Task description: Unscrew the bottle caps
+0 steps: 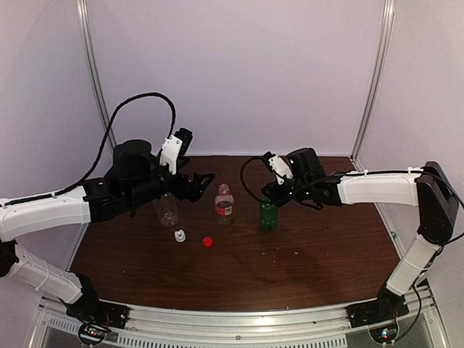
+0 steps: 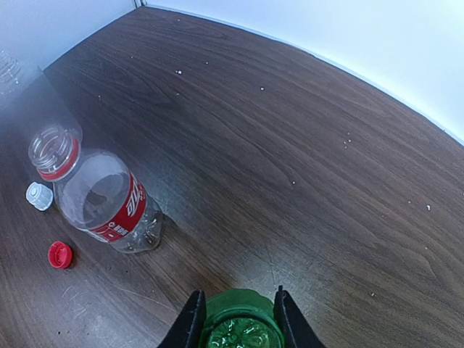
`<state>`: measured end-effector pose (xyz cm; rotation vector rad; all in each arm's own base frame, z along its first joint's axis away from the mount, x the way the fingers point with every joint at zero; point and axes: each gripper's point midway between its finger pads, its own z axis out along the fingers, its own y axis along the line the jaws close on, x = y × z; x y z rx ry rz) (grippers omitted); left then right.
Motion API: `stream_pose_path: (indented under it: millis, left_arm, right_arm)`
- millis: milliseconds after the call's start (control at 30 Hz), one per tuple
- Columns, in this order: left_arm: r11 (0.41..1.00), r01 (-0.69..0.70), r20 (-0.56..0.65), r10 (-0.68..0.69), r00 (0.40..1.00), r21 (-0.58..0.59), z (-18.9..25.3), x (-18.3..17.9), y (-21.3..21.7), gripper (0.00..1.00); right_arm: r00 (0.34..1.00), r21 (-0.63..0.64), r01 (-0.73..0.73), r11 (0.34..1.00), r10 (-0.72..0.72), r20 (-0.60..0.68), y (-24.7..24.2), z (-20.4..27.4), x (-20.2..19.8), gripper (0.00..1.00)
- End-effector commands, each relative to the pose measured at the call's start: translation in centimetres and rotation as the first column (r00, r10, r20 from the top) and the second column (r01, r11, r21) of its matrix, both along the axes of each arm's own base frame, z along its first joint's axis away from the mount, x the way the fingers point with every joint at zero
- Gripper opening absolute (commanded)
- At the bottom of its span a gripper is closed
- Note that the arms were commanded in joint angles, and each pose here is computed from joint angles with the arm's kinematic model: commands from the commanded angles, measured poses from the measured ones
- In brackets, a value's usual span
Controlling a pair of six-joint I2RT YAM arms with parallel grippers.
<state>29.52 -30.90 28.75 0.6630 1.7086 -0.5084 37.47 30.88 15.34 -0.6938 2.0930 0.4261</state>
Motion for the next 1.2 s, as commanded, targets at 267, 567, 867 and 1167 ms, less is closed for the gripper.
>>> stream_pose_path:
  millis: [267,567,867,1167]
  left_arm:
    - [0.997,-0.076,0.054,0.075,0.996,0.012,1.2,0.3,2.3,0.98]
    - [0.992,-0.120,0.073,0.117,0.990,0.031,1.8,0.3,3.9,0.98]
    - [0.981,-0.190,0.096,0.185,0.978,0.045,2.3,0.3,5.8,0.98]
    - [0.950,-0.310,0.103,0.305,0.947,0.039,3.1,0.4,9.4,0.98]
  right_arm:
    - [1.000,-0.023,0.004,1.000,-0.004,0.031,-0.4,0.3,-0.6,0.48]
    - [0.999,0.008,-0.009,1.000,0.009,0.048,-0.6,2.7,-1.3,0.65]
    - [0.998,0.056,-0.003,0.998,-0.001,0.065,-1.8,5.7,-2.8,0.80]
    - [0.974,0.093,0.191,0.977,-0.200,0.102,-7.9,9.8,-3.0,0.99]
